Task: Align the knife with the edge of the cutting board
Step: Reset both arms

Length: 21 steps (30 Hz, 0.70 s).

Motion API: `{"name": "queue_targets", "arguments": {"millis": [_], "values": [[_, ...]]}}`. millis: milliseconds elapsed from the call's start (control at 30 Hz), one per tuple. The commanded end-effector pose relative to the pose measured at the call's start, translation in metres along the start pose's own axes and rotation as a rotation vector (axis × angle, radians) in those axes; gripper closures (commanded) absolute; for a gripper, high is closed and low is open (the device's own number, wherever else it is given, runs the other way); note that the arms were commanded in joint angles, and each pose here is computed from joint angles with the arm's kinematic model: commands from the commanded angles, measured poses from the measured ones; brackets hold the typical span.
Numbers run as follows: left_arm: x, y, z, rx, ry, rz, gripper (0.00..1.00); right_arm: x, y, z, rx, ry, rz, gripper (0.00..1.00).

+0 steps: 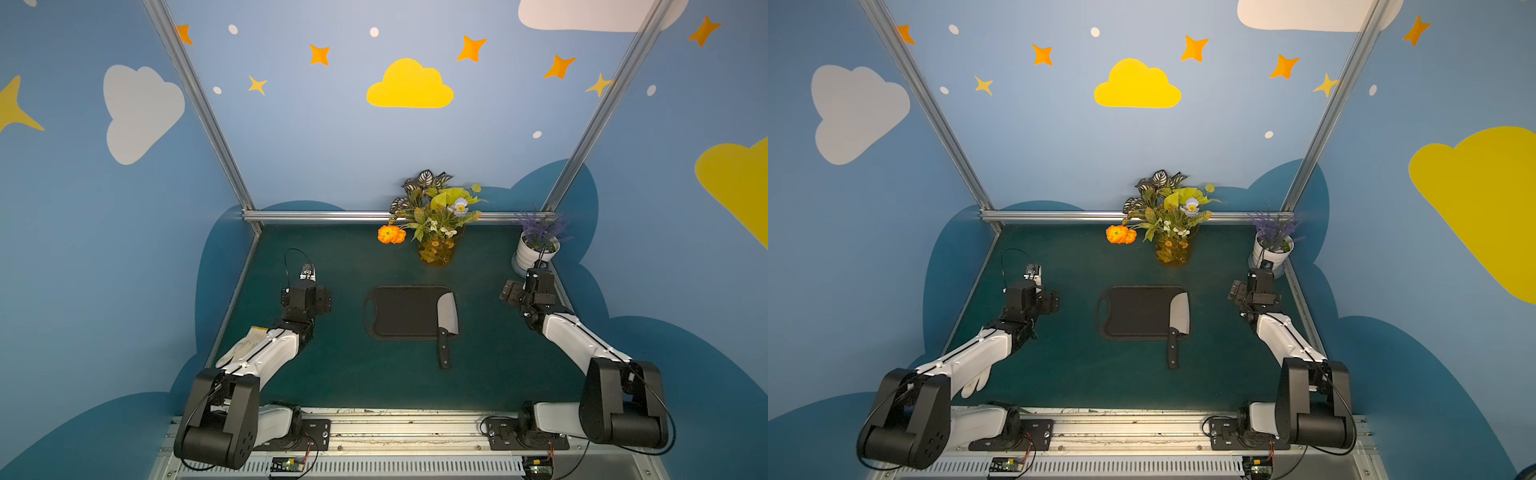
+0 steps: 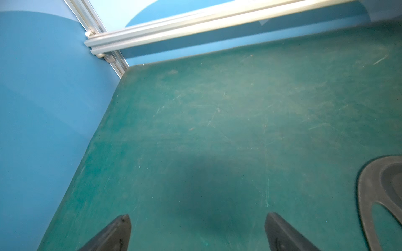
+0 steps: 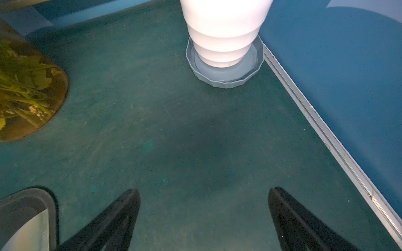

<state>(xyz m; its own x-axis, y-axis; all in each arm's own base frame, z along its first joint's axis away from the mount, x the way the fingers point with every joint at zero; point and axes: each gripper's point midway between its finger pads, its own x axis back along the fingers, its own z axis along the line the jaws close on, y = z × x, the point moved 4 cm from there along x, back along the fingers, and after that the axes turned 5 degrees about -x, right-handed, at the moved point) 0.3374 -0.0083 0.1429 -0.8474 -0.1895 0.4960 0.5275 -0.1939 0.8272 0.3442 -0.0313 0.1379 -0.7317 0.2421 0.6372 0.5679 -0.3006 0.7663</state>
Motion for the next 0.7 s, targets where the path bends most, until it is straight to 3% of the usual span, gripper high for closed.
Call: {"name": "queue_targets", "arguments": {"millis": [0, 667], "values": [[-0.002, 0.006, 0.001, 0.007, -0.008, -0.061, 0.00, -0.001, 0.005, -0.005, 0.008, -0.022, -0.073, 0.02], [-0.016, -0.011, -0.011, 0.014, -0.106, -0.154, 0.00, 0.001, -0.007, -0.017, 0.001, -0.044, -0.212, 0.02]]}}
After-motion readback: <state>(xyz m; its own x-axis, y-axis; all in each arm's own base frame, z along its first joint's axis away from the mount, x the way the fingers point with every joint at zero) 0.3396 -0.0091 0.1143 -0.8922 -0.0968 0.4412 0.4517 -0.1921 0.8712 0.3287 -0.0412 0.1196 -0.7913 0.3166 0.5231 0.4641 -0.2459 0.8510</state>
